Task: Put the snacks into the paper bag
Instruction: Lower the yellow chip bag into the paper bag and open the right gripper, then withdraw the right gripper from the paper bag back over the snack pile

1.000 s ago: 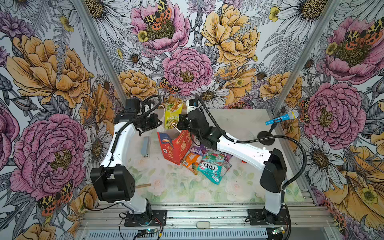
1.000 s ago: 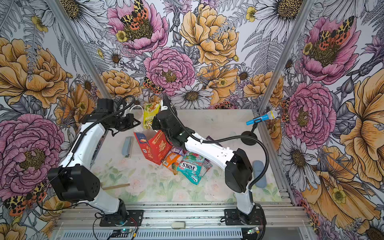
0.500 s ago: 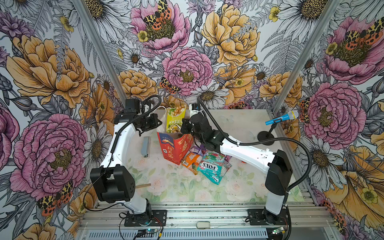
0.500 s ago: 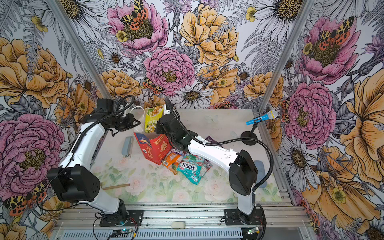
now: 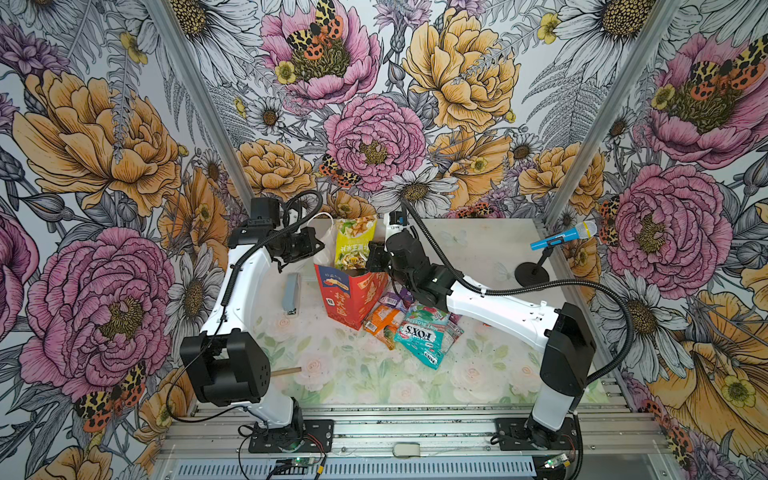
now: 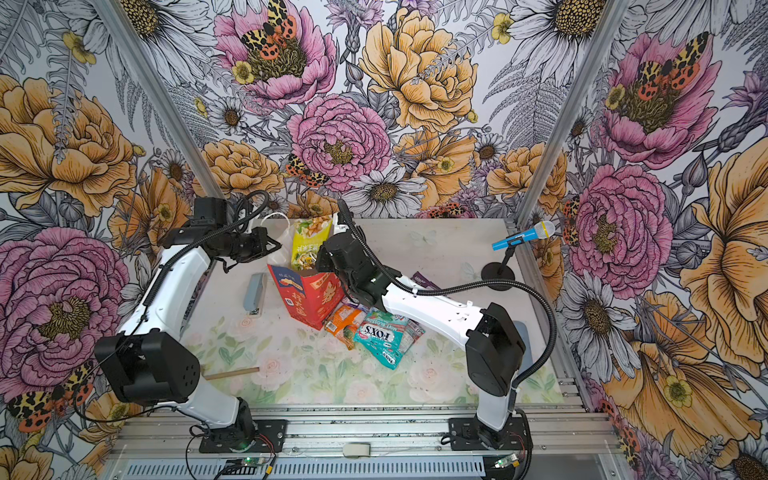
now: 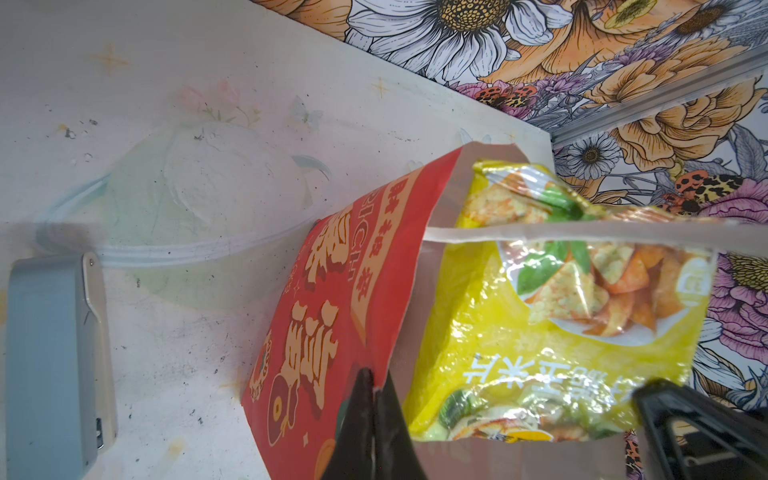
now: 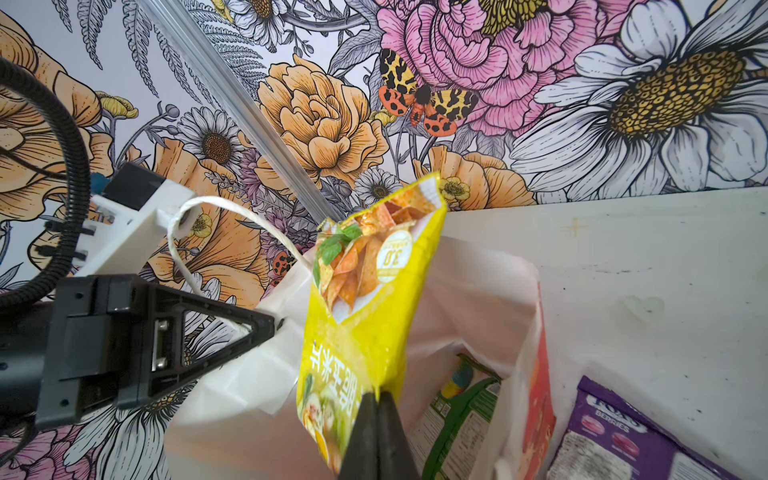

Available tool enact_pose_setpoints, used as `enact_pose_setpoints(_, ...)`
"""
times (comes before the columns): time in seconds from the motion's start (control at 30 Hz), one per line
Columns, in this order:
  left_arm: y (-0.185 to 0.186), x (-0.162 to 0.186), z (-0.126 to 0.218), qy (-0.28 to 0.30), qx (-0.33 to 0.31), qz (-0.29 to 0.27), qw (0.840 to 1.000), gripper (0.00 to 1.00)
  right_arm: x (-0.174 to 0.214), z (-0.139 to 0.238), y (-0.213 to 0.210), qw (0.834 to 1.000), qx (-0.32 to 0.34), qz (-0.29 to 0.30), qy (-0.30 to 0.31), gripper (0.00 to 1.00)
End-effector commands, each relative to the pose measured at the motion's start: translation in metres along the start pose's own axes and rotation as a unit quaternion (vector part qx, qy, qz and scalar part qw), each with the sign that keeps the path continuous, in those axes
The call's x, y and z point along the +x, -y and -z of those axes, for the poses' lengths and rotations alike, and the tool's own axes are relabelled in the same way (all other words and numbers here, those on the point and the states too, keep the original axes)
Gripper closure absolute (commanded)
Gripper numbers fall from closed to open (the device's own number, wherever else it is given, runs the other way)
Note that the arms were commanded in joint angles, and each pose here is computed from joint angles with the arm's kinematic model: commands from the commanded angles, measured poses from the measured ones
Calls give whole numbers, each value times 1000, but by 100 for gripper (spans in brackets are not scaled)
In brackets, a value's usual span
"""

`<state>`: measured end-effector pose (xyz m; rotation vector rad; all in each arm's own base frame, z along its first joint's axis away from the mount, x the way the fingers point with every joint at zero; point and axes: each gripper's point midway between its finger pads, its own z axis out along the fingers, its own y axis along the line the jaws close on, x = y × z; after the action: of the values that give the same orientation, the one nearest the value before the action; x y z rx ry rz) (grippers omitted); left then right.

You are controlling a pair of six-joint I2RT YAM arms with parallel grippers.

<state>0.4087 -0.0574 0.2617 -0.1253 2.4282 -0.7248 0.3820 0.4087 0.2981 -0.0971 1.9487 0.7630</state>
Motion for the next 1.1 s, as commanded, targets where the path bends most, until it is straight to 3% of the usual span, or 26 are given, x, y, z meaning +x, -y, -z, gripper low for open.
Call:
enact_pose_setpoints(0.0, 5, -1, 9, 11, 10, 1, 1000, 100, -9, 13, -11, 1000, -22, -17, 7, 100)
enact_pose_setpoints(0.37, 6, -1, 10, 12, 10, -1, 1000, 100, -2, 15, -13, 999, -30, -22, -5, 100)
enact_pose_setpoints(0.5, 6, -1, 10, 12, 10, 0, 1000, 100, -6, 20, -13, 999, -31, -18, 1, 66)
enact_pose_setpoints(0.6, 5, -1, 10, 12, 10, 0, 1000, 100, -13, 26, -16, 999, -36, -15, 7, 53)
enact_pose_setpoints(1.07, 6, -1, 11, 14, 10, -1, 1000, 100, -46, 68, 10, 999, -4, -3, 50, 31)
